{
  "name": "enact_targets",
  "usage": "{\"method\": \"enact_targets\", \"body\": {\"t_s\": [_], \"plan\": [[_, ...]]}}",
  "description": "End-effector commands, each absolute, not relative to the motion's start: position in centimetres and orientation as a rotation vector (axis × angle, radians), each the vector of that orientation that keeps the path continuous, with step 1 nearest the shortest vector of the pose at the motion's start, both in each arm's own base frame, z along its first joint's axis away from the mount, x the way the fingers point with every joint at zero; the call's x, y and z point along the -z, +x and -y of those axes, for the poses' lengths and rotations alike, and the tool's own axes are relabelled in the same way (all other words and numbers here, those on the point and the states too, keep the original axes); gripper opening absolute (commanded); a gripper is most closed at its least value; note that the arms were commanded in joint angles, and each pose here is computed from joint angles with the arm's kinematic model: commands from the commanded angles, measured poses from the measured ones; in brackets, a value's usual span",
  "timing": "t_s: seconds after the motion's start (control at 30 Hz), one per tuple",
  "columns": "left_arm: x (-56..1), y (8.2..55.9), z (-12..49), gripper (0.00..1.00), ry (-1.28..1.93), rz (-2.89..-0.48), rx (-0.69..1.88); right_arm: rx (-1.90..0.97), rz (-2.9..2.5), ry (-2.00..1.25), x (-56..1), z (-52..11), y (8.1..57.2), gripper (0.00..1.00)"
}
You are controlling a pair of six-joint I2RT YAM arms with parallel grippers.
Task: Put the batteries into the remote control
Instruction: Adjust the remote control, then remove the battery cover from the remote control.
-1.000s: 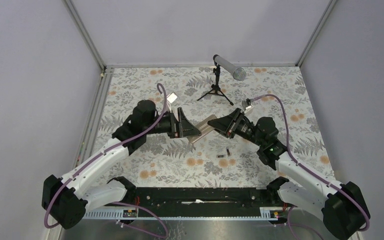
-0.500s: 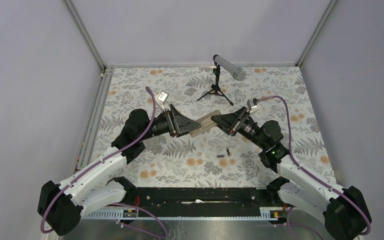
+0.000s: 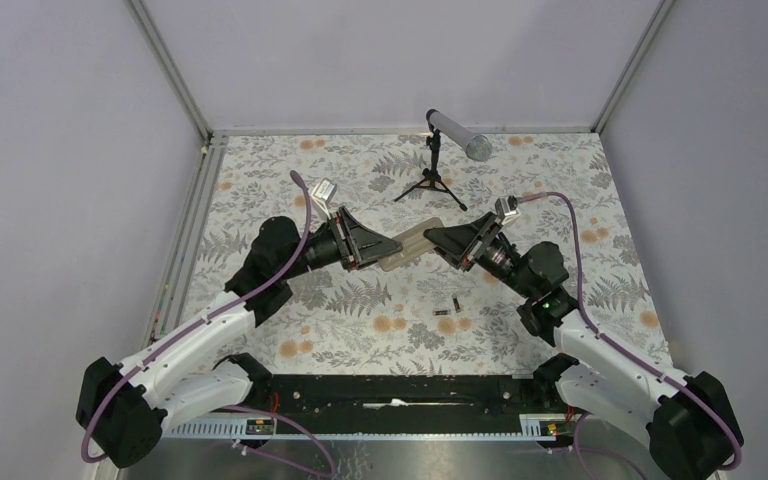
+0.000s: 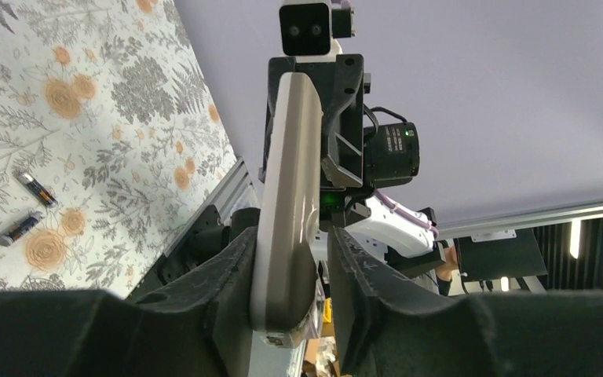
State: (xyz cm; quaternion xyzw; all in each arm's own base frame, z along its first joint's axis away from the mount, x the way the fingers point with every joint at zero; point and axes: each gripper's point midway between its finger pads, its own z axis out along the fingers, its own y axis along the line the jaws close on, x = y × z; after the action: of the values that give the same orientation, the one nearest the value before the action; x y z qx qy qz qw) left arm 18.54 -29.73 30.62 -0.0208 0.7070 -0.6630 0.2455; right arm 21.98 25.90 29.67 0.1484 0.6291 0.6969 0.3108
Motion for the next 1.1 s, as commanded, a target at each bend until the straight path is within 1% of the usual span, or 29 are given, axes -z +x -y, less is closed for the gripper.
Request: {"method": "enact_targets", "body": {"t_s": [0.0, 0.1, 0.13, 0.17, 0.2, 0.27, 0.3, 0.33, 0.37, 0.4, 0.47, 0.5, 0.57, 0.63, 0.67, 0.77, 0.8, 0.83, 0.93, 1.0, 1.07], "plan": [[-34.5, 18.5, 29.6, 0.31, -0.026, -1.77, 1.853, -1.875, -1.565, 0.403, -31.6, -25.6, 22.3, 0.22], [-34.4, 18.7, 29.4, 0.16, -0.047, -1.765, 1.843, -1.881, -1.582, 0.383, -31.7, -25.9, 22.2, 0.22], [-34.4, 18.7, 29.4, 0.08, -0.046, -1.765, 1.844, -1.884, -1.591, 0.374, -31.6, -26.0, 22.1, 0.23], [-34.3, 18.7, 29.5, 0.0, -0.04, -1.769, 1.843, -1.884, -1.599, 0.372, -31.4, -26.1, 22.1, 0.27], [-34.3, 18.6, 29.5, 0.0, -0.024, -1.768, 1.839, -1.88, -1.618, 0.373, -31.0, -26.2, 22.0, 0.37], [-33.9, 18.7, 29.4, 0.0, 0.02, -1.792, 1.785, -1.826, -1.673, 0.352, -30.1, -26.3, 22.0, 0.72], [-33.7, 18.7, 29.1, 0.0, 0.071, -1.81, 1.734, -1.745, -1.745, 0.345, -28.8, -26.2, 22.1, 0.91], [-33.0, 18.9, 28.8, 0.0, 0.127, -1.851, 1.668, -1.617, -1.817, 0.32, -27.4, -25.7, 22.4, 0.98], [-32.3, 19.0, 28.4, 0.0, 0.183, -1.894, 1.596, -1.508, -1.879, 0.331, -26.4, -24.9, 22.6, 0.99], [-30.8, 19.0, 27.9, 0.0, 0.226, -1.971, 1.535, -1.381, -1.911, 0.285, -25.8, -23.8, 22.6, 1.0], [-29.4, 18.7, 27.0, 0.0, 0.328, -2.037, 1.456, -1.23, -1.965, 0.232, -25.0, -22.4, 22.2, 0.99], [-28.8, 18.5, 26.7, 0.0, 0.376, -2.06, 1.443, -1.2, -1.983, 0.194, -24.9, -22.1, 21.8, 0.94], [-27.5, 18.0, 26.3, 0.0, 0.463, -2.11, 1.409, -1.233, -1.983, 0.084, -25.5, -22.5, 20.5, 0.79], [-26.7, 17.3, 26.3, 0.0, 0.51, -2.146, 1.428, -1.346, -1.968, -0.034, -26.3, -23.7, 18.8, 0.66], [-26.6, 17.0, 26.4, 0.0, 0.527, -2.147, 1.447, -1.42, -1.932, -0.089, -27.1, -24.4, 18.1, 0.57], [-26.8, 16.4, 26.6, 0.0, 0.551, -2.124, 1.494, -1.522, -1.91, -0.121, -27.9, -25.4, 17.6, 0.39], [-26.8, 16.3, 26.6, 0.0, 0.552, -2.122, 1.494, -1.536, -1.905, -0.116, -28.1, -25.6, 17.8, 0.35], [-26.8, 16.3, 26.5, 0.0, 0.548, -2.122, 1.493, -1.539, -1.902, -0.105, -28.3, -25.8, 18.0, 0.34], [-26.7, 16.1, 26.5, 0.0, 0.539, -2.132, 1.504, -1.522, -1.939, -0.078, -27.9, -26.0, 18.7, 0.33], [-26.6, 16.3, 26.5, 0.0, 0.521, -2.142, 1.501, -1.506, -1.97, -0.07, -27.3, -26.0, 18.8, 0.37], [-26.4, 16.5, 26.6, 0.0, 0.495, -2.151, 1.5, -1.499, -1.991, -0.067, -26.8, -26.0, 18.8, 0.38]]}}
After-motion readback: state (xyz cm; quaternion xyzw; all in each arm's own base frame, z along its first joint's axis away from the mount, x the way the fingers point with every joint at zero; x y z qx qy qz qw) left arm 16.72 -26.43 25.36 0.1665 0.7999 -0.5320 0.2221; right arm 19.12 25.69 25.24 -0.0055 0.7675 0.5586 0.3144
